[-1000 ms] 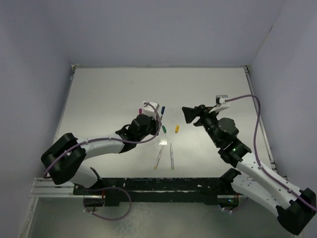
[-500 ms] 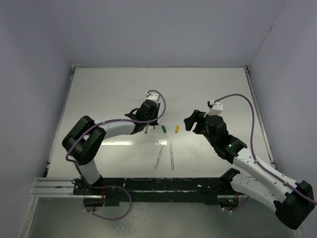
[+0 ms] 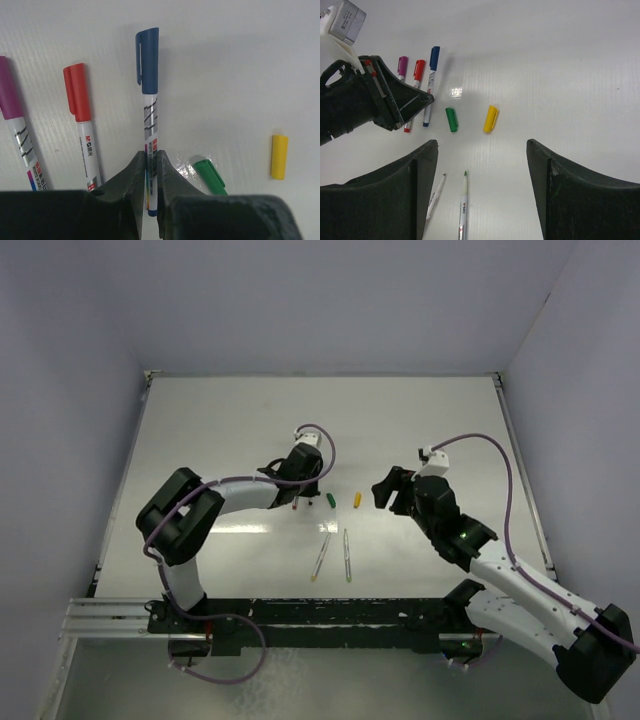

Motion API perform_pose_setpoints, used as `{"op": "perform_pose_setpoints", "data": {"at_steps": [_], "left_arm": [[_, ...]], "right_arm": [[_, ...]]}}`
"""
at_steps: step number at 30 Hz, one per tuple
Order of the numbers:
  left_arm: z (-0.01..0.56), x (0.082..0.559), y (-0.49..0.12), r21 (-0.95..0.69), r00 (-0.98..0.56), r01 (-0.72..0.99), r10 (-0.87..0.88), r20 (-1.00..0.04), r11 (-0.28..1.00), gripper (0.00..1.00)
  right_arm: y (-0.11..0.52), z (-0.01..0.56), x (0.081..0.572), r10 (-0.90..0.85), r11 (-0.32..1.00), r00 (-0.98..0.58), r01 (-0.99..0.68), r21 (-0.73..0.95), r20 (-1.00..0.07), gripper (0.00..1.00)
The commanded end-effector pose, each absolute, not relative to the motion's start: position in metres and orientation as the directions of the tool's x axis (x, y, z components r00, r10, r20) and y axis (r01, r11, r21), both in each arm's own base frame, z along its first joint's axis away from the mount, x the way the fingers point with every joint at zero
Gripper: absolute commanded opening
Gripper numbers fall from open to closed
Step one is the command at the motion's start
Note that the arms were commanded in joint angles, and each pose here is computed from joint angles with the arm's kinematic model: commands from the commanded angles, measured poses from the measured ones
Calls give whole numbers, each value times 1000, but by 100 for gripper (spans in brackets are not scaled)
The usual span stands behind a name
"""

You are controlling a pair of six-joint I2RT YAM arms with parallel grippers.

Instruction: Insert the pens into the pen caps

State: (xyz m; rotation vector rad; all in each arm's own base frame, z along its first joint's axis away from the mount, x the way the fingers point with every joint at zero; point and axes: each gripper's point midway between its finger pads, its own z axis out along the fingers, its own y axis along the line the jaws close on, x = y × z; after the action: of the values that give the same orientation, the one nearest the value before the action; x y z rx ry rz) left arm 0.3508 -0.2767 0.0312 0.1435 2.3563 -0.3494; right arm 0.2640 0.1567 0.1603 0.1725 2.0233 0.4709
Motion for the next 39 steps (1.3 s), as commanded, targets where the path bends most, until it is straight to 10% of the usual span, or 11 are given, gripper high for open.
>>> {"op": "perform_pose_setpoints", "data": {"at_steps": [1, 26, 39], "left_arm": [[36, 362, -278, -226, -712, 156, -49, -700, 962, 17], [129, 356, -289, -298, -601, 256, -90, -794, 920, 34], [104, 255, -299, -213, -655, 414, 128, -744, 885, 36]], "right_arm": [[157, 164, 266, 346, 903, -464, -71, 424, -815, 74], [156, 145, 277, 295, 937, -516, -8, 349, -804, 72], [182, 120, 298, 198, 960, -609, -39, 279, -768, 40]]}}
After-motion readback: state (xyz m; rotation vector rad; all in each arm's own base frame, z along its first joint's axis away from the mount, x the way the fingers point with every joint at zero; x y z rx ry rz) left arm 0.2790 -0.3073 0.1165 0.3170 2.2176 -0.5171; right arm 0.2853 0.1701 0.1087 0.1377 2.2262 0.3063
